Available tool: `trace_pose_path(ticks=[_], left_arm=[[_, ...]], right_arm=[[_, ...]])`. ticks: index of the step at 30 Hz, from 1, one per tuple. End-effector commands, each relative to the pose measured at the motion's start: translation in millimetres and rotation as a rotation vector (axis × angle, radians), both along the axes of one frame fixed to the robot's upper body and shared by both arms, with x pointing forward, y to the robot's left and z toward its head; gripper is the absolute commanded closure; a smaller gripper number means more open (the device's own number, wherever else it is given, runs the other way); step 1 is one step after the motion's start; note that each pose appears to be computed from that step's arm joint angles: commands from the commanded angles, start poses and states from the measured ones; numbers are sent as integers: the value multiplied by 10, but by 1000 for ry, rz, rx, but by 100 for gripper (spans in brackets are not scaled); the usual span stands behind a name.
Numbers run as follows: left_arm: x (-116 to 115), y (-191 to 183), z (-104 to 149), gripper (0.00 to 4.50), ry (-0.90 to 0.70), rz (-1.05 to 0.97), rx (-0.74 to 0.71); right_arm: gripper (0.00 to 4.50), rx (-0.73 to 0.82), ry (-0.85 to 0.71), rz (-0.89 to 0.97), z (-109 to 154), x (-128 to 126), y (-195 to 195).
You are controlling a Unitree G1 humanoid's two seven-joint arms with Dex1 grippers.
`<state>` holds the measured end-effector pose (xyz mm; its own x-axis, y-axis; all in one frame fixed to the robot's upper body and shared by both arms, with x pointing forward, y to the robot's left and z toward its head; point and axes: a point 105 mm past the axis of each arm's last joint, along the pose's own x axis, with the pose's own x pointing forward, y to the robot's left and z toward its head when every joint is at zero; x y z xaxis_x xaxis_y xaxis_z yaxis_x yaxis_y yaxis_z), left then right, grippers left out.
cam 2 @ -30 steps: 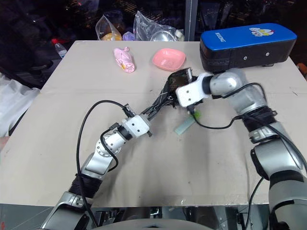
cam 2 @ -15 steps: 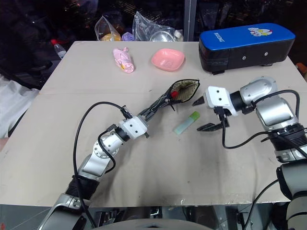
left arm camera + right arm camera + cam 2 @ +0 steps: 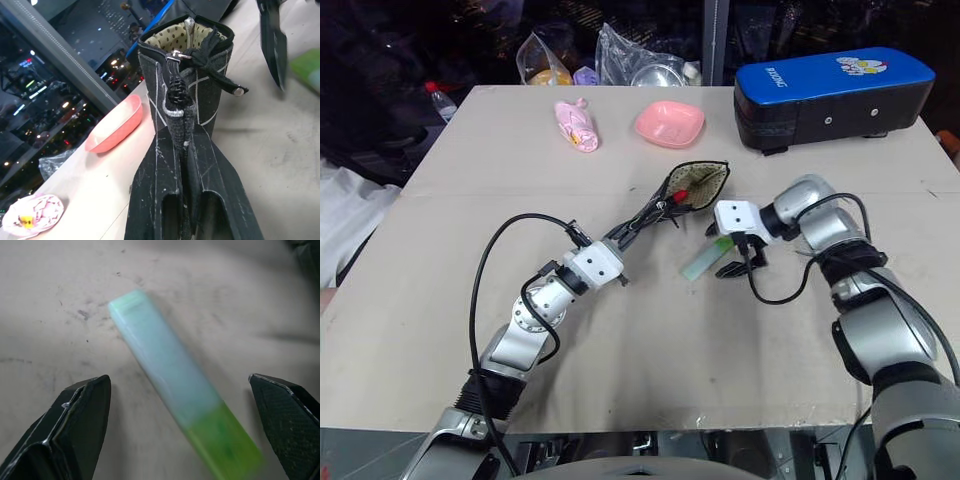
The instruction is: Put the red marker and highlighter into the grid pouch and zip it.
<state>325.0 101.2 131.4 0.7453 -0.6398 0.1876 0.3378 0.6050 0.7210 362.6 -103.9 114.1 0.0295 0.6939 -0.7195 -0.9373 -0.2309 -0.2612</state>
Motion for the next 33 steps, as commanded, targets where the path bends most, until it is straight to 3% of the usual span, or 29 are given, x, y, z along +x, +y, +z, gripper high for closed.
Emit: trace_pose_path(ticks=[1, 3, 7, 8, 12, 24, 29, 33], left_arm=[[-18, 13, 124, 450, -50, 11, -10], [-15, 21, 133, 450, -54, 15, -9], [-27, 23, 133, 450, -56, 19, -11], [-31, 22, 129, 450, -55, 19, -11], [-45, -4, 111, 450, -47, 10, -16], [-12, -87, 112, 450, -39, -29, -17], [-14, -123, 109, 450, -36, -46, -17], [-6, -136, 114, 450, -36, -50, -16]], right_arm=[[55, -85, -31, 27, 48, 46, -98], [136, -125, -16, 27, 19, 40, -177], [345, -129, -15, 19, 40, 32, -263], [374, -133, -19, 16, 47, 29, -295], [374, -104, -41, 14, 196, -14, -396], [374, -12, -417, -83, 1362, -14, -427], [374, -34, -599, -114, 1481, 162, -270], [374, -85, -659, -77, 1369, 253, -117]])
